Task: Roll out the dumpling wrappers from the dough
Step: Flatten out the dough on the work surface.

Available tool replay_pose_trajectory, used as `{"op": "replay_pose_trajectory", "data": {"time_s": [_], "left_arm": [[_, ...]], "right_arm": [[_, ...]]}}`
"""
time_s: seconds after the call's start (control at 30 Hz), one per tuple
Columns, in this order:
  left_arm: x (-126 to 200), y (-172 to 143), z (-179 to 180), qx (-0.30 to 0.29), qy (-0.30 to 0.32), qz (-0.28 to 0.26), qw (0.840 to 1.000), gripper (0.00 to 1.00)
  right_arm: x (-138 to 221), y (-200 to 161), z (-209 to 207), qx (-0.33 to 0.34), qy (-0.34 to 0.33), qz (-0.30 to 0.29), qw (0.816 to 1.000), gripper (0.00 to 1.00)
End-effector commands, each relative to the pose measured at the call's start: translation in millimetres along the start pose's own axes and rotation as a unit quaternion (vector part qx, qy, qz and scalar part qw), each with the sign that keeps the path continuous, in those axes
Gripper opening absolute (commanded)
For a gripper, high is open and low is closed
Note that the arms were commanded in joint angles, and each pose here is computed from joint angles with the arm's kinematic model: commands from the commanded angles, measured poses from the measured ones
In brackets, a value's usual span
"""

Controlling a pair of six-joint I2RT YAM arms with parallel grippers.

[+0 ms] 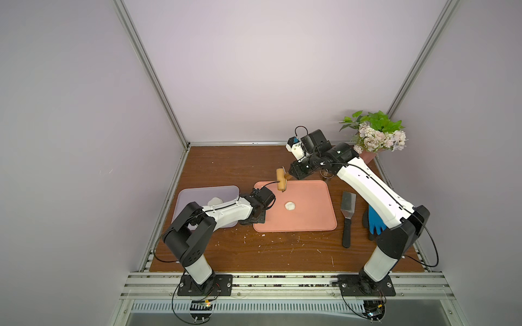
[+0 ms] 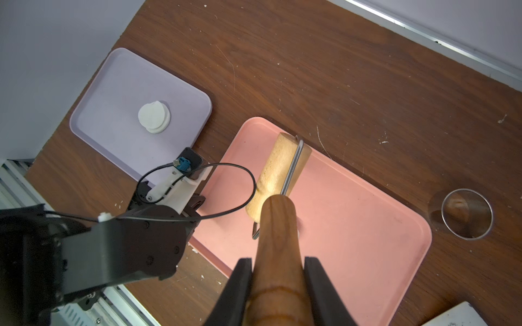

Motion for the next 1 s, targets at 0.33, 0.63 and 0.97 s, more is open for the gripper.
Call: {"op": "replay_pose_trajectory", "data": {"time_s": [0.33,0.63,0.97], "left_arm": [[-5,-15,8,-0.015,0.024,0.034,0.999,0.0],[-5,-15,8,-0.011,0.024,0.033,0.999,0.0],[-3,-14,9,-0.008,0.026,0.028,0.999,0.0]], "right_arm": [[-34,-31,11,0.046,-0.05,0.11,0.992,0.0],[-76,-58,20,0.075,-0.062,0.176,0.98,0.0],[-65,-54,20,0.044,-0.036,0.121,0.991,0.0]]}}
Point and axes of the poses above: each gripper's point midway between its finger pads, its own x axis back along the fingers, its own z axis along the line the jaws close on, y = z × x, the point moved 7 cm from there along x, back along the fingers, and after that the axes turned 7 degrees about x, right-handed, at the moved point
